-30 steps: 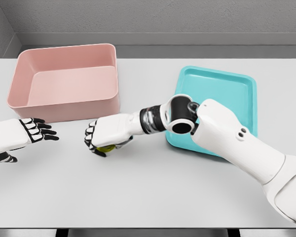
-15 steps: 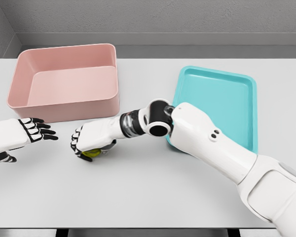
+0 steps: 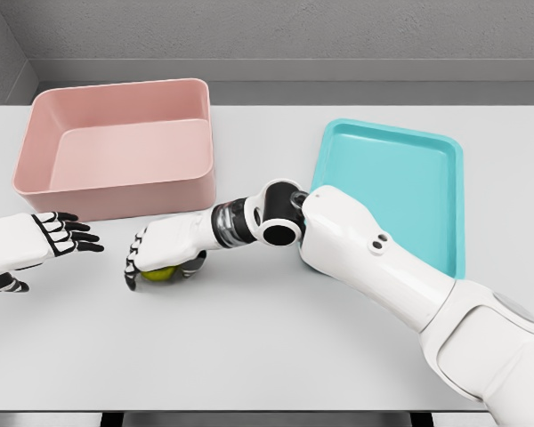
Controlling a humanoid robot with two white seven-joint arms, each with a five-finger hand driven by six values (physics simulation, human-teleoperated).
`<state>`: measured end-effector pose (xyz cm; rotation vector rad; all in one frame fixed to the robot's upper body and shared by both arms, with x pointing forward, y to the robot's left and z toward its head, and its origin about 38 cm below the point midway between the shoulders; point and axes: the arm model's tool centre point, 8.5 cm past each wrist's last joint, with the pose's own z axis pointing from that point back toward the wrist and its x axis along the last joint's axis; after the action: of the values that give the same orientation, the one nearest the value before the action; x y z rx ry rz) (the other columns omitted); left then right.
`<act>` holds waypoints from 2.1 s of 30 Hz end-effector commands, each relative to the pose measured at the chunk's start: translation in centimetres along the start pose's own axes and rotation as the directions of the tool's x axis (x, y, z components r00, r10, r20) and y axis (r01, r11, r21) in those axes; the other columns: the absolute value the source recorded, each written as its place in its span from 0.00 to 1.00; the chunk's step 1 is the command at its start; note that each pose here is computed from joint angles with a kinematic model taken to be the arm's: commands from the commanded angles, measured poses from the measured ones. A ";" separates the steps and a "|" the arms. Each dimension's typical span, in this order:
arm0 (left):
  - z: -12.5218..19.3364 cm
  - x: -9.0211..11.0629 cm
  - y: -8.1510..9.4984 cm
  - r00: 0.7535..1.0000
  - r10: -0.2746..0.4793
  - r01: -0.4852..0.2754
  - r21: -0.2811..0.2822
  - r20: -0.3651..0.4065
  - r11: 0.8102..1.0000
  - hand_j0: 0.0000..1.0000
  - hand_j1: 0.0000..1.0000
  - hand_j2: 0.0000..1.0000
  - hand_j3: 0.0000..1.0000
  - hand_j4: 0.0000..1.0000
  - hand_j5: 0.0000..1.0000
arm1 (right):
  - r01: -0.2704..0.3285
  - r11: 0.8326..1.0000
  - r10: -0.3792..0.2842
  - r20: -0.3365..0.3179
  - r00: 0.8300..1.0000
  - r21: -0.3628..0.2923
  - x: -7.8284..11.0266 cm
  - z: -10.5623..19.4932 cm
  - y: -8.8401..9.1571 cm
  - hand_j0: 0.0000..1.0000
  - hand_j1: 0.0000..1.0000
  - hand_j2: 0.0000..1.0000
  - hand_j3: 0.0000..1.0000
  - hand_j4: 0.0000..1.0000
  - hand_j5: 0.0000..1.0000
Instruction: Put the tennis from the blue tray into the pink basket with both arms
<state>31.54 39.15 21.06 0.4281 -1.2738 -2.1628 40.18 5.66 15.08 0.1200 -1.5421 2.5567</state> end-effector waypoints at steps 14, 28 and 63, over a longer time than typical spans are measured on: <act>0.0 0.0 -0.1 1.000 0.006 -0.006 -0.002 0.000 1.000 1.00 1.00 1.00 1.00 1.00 1.00 | -0.150 0.983 0.142 -0.082 0.987 -0.104 -0.2 8.9 -3.2 1.00 1.00 1.00 1.00 1.00 1.00; -4.2 1.5 -0.5 0.999 -0.018 0.015 0.071 0.041 0.997 1.00 1.00 1.00 1.00 1.00 1.00 | -0.102 0.753 -0.301 -0.478 0.825 -0.650 0.9 40.7 5.9 1.00 1.00 1.00 1.00 1.00 1.00; -10.8 4.2 2.0 0.981 -0.097 0.072 0.145 0.170 0.987 1.00 1.00 1.00 1.00 1.00 1.00 | 0.036 0.709 -0.488 -0.454 0.746 -0.704 2.8 40.2 13.8 1.00 1.00 1.00 1.00 1.00 1.00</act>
<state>34.81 28.66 17.81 0.3712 -1.5283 -2.2395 34.67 -35.89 22.19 -0.4900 -1.8210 1.4412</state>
